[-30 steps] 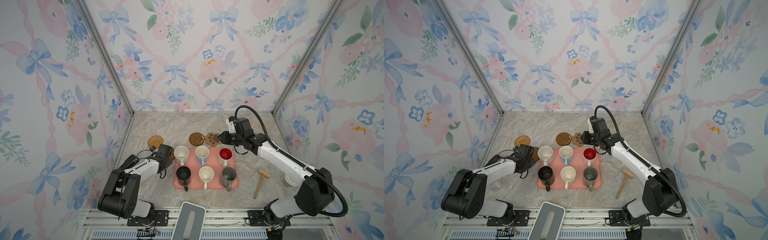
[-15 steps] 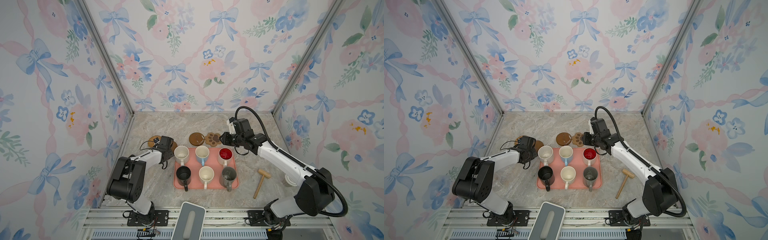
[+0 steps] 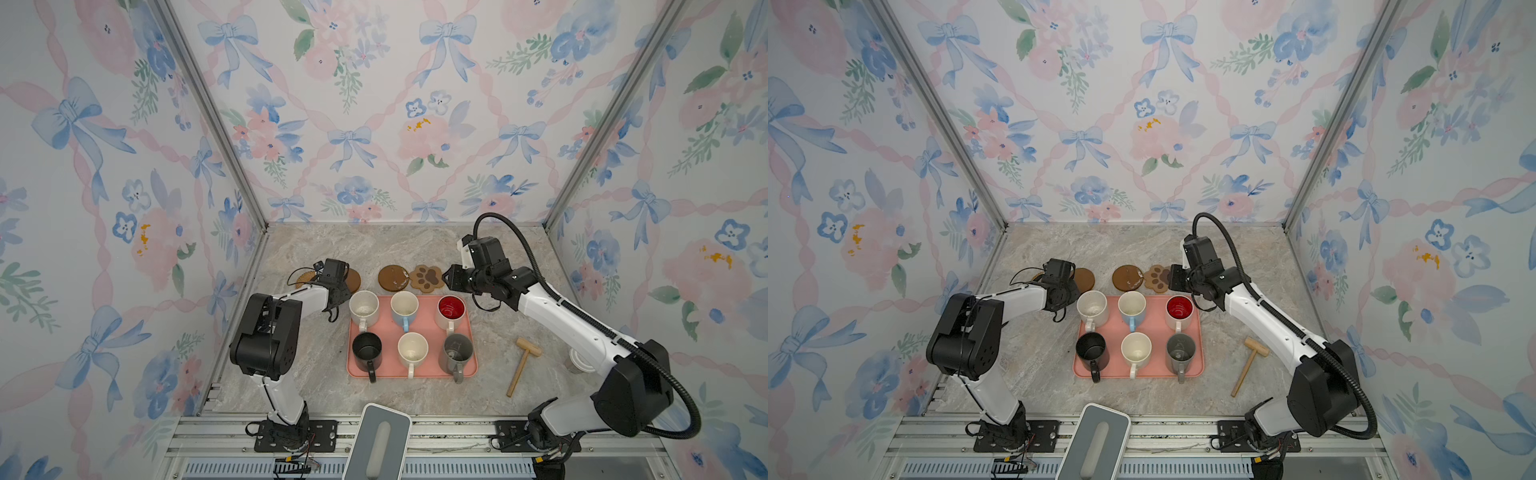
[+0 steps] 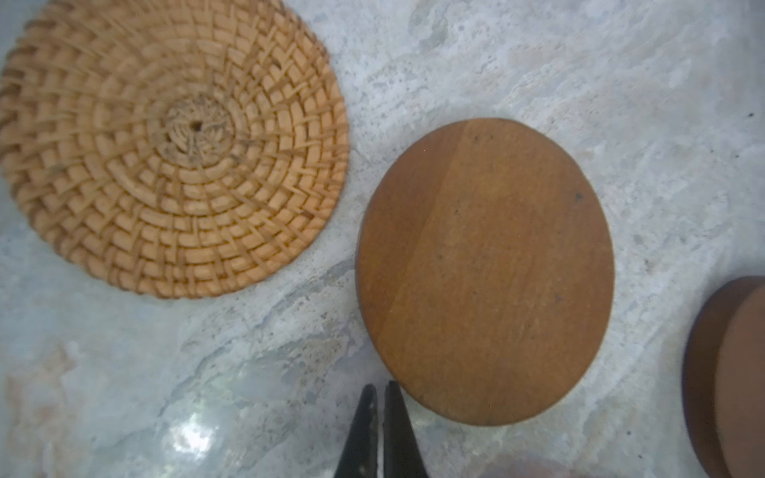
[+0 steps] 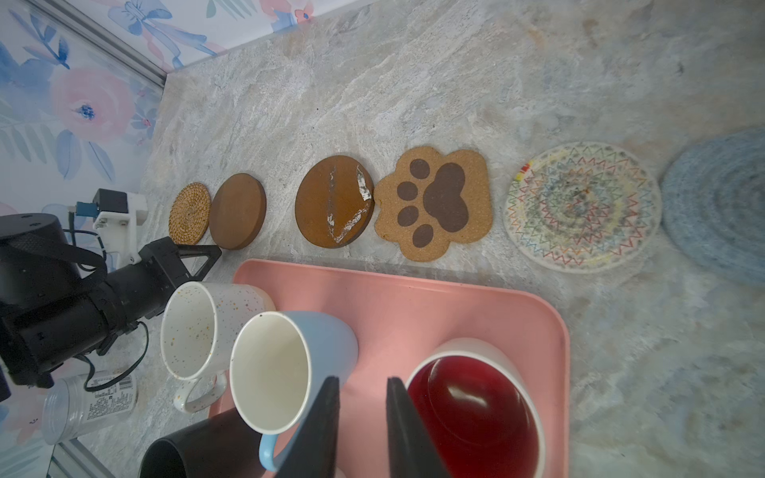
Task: Place cups on coasters
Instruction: Move the coaster to the top-center of the table.
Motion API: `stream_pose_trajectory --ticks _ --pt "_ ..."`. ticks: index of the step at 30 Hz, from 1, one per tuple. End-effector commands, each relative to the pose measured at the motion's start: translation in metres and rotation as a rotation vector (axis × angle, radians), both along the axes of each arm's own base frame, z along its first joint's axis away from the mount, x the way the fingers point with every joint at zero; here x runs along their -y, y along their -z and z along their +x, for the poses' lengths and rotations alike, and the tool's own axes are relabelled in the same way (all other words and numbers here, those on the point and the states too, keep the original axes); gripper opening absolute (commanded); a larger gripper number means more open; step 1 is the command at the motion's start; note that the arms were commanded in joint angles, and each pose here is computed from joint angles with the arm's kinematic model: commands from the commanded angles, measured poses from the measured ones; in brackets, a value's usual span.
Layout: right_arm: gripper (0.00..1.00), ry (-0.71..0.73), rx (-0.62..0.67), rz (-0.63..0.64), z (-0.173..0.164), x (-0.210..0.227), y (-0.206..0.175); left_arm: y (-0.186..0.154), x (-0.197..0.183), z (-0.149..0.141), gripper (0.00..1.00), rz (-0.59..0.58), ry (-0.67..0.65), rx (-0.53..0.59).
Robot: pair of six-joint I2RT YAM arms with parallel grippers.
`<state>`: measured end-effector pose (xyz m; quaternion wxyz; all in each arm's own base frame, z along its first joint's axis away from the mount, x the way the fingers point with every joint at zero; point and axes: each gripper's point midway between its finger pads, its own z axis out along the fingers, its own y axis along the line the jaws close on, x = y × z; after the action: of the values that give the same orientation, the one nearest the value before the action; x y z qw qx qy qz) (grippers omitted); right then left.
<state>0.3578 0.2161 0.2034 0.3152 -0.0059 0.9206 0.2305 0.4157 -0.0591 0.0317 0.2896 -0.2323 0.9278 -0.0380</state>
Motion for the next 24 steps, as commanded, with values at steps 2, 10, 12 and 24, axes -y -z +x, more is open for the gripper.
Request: stream_pose_trajectory --ticks 2,10,12,24 --pt "0.24 0.016 0.019 -0.013 0.001 0.009 -0.01 -0.005 0.003 0.017 0.0 -0.004 0.03 0.026" --pt "0.24 0.019 0.011 -0.018 0.002 0.011 -0.008 -0.012 0.017 0.046 0.0 -0.04 0.075 0.058" --pt "0.24 0.021 0.012 -0.016 0.002 0.011 -0.009 -0.023 0.016 0.052 0.0 -0.042 0.076 0.084" --pt "0.24 0.018 0.011 -0.017 0.003 0.012 -0.009 -0.05 -0.048 0.068 0.0 -0.026 -0.048 0.129"
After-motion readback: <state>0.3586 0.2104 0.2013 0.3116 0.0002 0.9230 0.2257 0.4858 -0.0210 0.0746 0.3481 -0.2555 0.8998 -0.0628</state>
